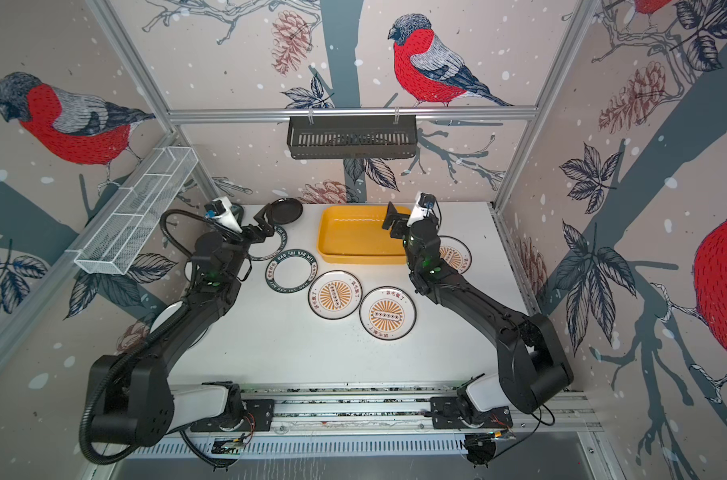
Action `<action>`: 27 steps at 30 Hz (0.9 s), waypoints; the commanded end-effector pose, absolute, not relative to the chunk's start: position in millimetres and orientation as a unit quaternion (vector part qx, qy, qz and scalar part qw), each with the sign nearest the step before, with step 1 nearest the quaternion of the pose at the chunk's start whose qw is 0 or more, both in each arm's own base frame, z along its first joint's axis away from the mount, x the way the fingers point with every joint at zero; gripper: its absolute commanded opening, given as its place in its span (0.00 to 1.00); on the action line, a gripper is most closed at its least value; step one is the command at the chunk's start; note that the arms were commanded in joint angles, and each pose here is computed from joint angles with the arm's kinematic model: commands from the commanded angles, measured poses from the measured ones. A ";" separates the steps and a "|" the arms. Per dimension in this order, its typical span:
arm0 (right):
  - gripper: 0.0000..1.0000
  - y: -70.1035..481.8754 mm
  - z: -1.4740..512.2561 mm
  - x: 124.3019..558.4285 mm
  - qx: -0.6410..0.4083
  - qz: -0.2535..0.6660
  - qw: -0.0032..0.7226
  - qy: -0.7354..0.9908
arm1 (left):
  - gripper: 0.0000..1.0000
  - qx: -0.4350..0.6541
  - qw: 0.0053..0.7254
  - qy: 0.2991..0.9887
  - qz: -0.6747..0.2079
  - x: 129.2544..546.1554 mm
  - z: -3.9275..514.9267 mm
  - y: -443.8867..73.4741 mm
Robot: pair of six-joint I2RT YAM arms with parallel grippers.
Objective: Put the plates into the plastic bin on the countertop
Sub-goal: 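Raise both arms and swing the grippers toward the yellow bin, then lower the right gripper onto the sunburst plate while the left arm reaches across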
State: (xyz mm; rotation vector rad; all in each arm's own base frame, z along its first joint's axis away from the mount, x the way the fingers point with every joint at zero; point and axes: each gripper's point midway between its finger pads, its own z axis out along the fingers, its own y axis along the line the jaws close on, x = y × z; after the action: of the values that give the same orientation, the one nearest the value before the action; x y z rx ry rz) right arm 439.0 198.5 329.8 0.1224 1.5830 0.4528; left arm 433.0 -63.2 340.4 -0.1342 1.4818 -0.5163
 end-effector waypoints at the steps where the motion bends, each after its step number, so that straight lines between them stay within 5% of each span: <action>1: 1.00 239.6 326.6 437.8 0.073 0.309 0.603 0.732 | 1.00 -0.085 0.604 0.697 -0.377 430.5 330.1 -107.0; 6: 1.00 281.3 354.8 411.4 0.018 0.377 0.584 0.718 | 1.00 -0.058 0.593 0.673 -0.437 415.2 352.4 -153.4; 15: 1.00 260.4 359.6 394.0 0.012 0.398 0.565 0.723 | 1.00 -0.032 0.564 0.604 -0.563 375.9 362.3 -181.2; 27: 1.00 207.0 313.7 405.5 0.048 0.319 0.530 0.784 | 1.00 -0.189 0.505 0.726 -0.426 359.9 273.3 -146.7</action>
State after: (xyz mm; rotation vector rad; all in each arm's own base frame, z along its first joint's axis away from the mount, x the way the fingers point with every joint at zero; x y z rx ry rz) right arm 407.7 218.5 320.1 0.1221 1.8370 0.8578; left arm 361.2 -159.1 313.5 -0.3449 1.6254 -1.1364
